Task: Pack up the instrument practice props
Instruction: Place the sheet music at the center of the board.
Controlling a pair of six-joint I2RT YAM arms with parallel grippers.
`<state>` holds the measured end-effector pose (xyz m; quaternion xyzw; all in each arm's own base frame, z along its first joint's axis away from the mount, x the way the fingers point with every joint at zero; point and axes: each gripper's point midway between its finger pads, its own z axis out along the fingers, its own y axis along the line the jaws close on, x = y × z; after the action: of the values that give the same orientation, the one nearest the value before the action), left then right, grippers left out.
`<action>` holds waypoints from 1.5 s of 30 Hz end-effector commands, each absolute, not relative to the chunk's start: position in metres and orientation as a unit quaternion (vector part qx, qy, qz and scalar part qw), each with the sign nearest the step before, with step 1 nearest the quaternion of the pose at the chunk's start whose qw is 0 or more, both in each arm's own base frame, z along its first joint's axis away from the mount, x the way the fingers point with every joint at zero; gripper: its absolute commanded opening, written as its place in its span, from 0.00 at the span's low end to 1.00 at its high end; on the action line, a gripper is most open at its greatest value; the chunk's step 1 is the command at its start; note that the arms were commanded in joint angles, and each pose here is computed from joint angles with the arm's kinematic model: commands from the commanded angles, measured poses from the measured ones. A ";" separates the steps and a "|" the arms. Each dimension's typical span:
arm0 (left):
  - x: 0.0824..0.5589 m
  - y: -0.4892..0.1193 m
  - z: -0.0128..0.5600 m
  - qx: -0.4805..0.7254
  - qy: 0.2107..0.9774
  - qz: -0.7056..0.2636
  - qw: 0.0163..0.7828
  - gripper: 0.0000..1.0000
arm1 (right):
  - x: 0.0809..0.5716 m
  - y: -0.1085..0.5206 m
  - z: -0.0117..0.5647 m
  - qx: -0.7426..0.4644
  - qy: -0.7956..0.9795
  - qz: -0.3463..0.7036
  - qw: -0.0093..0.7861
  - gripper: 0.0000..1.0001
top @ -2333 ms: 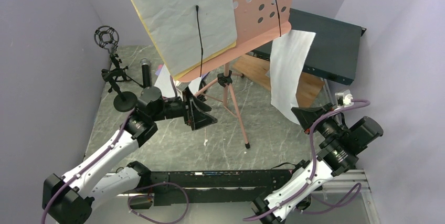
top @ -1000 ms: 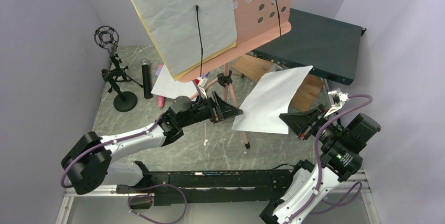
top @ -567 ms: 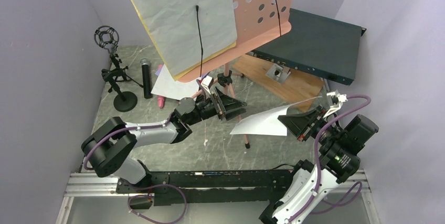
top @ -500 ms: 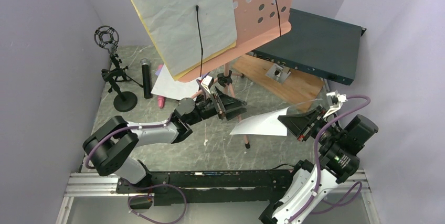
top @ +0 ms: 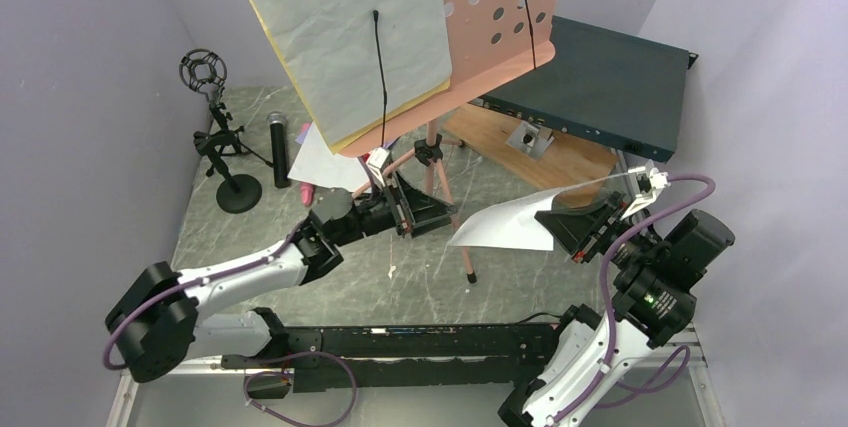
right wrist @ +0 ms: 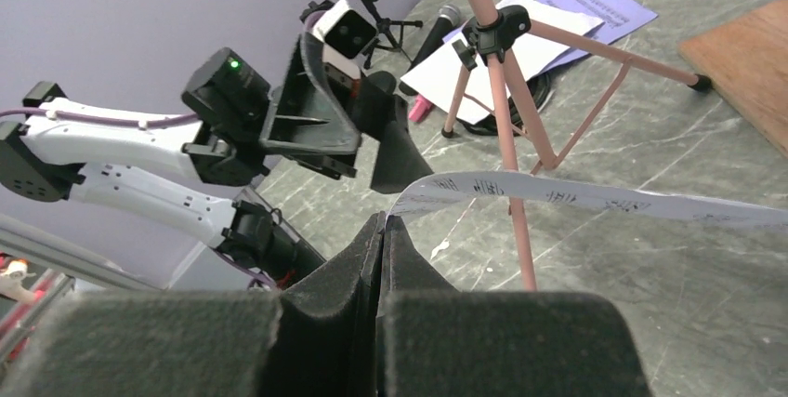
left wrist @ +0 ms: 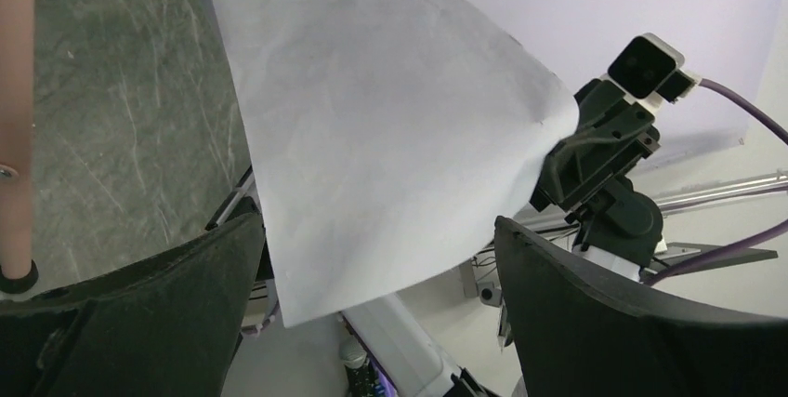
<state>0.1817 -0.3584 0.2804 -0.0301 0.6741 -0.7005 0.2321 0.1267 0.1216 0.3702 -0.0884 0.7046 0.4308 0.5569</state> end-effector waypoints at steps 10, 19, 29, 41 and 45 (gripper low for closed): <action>0.168 -0.386 0.265 -0.044 0.674 -0.726 0.126 0.99 | 0.110 0.137 0.386 -0.134 0.678 0.459 0.558 0.00; 0.174 -0.400 0.283 -0.069 0.644 -0.753 0.119 1.00 | 0.112 0.135 0.379 -0.113 0.681 0.476 0.545 0.00; 0.178 -0.417 0.304 -0.085 0.587 -0.801 0.084 0.78 | 0.112 0.134 0.374 -0.110 0.682 0.479 0.541 0.00; 0.180 -0.414 0.298 -0.079 0.560 -0.819 0.097 0.00 | 0.114 0.132 0.367 -0.112 0.683 0.482 0.537 0.00; 0.177 -0.409 0.292 -0.079 0.567 -0.813 0.106 0.00 | 0.118 0.128 0.362 -0.112 0.683 0.482 0.537 0.00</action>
<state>0.1819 -0.4188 0.2778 -0.0984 0.5941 -0.7939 0.0839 0.1279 0.1206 0.3547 -0.0691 0.7067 0.4512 0.5405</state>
